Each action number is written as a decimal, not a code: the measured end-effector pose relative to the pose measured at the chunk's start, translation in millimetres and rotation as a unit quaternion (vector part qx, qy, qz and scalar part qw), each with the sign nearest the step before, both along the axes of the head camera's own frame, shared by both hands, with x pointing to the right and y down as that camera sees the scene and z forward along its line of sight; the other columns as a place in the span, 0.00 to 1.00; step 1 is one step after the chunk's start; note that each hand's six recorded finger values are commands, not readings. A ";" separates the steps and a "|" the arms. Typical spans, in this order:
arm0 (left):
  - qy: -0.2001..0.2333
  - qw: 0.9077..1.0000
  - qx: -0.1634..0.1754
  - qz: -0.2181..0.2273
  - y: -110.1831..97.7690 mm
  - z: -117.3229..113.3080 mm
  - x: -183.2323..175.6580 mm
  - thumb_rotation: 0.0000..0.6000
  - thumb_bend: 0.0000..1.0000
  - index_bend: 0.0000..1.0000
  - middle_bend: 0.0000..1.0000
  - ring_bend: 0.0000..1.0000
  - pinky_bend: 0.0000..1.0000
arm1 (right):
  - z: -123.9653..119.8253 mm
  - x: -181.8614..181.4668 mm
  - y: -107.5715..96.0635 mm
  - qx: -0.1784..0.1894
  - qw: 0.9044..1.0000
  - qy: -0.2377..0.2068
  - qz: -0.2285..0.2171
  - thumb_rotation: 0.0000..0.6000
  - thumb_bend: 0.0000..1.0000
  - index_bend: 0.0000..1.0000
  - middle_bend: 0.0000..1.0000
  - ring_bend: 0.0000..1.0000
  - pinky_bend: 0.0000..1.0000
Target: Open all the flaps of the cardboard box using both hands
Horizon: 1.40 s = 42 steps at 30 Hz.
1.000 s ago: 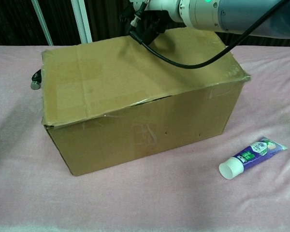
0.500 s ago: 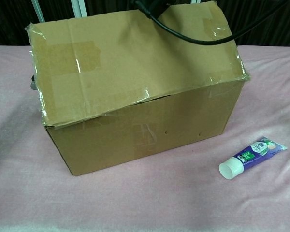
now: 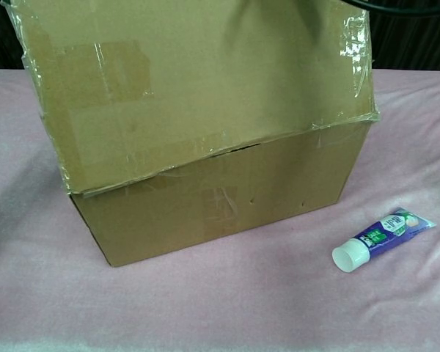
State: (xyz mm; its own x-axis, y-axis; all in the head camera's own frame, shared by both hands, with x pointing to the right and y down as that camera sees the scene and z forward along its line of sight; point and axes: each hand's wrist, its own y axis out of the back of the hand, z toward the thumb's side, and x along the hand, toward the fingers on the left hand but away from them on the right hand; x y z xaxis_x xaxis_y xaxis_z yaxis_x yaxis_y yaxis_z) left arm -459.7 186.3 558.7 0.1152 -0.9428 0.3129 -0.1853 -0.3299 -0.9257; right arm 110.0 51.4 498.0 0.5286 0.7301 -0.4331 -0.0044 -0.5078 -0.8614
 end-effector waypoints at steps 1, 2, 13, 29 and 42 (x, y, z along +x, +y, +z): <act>-0.001 1.000 0.001 0.001 0.2 -0.1 0.1 1.00 0.26 0.10 0.12 0.06 0.09 | -2.8 4.7 2.0 0.000 1.000 0.004 0.000 1.00 1.00 0.31 0.51 0.28 0.26; -0.002 1.000 0.002 0.002 0.4 -0.1 0.2 1.00 0.26 0.10 0.12 0.06 0.09 | -4.7 8.1 3.4 0.001 1.000 0.007 0.001 1.00 1.00 0.31 0.51 0.28 0.26; -0.013 1.000 0.008 0.009 1.9 0.8 1.3 1.00 0.26 0.10 0.12 0.06 0.09 | -33.2 37.3 20.1 0.019 1.000 0.011 -0.004 1.00 1.00 0.31 0.51 0.28 0.26; -0.020 0.999 0.020 0.015 4.0 -0.7 2.4 1.00 0.26 0.10 0.12 0.06 0.09 | -45.8 83.0 47.0 0.015 1.000 0.020 -0.002 1.00 0.96 0.31 0.50 0.28 0.26; -0.029 0.999 0.024 0.018 4.7 0.5 2.8 1.00 0.26 0.10 0.12 0.06 0.09 | -56.8 121.6 69.5 0.005 1.000 0.019 0.018 1.00 0.77 0.27 0.49 0.27 0.26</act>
State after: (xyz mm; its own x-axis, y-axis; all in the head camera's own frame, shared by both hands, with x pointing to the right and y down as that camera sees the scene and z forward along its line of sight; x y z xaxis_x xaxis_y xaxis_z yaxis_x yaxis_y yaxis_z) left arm -456.9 191.0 559.2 0.1317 -0.9525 0.2746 -0.1203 -0.2903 -0.9493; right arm 231.6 121.0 441.2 0.4858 0.7524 -0.4448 -0.0190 -0.4997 -0.8660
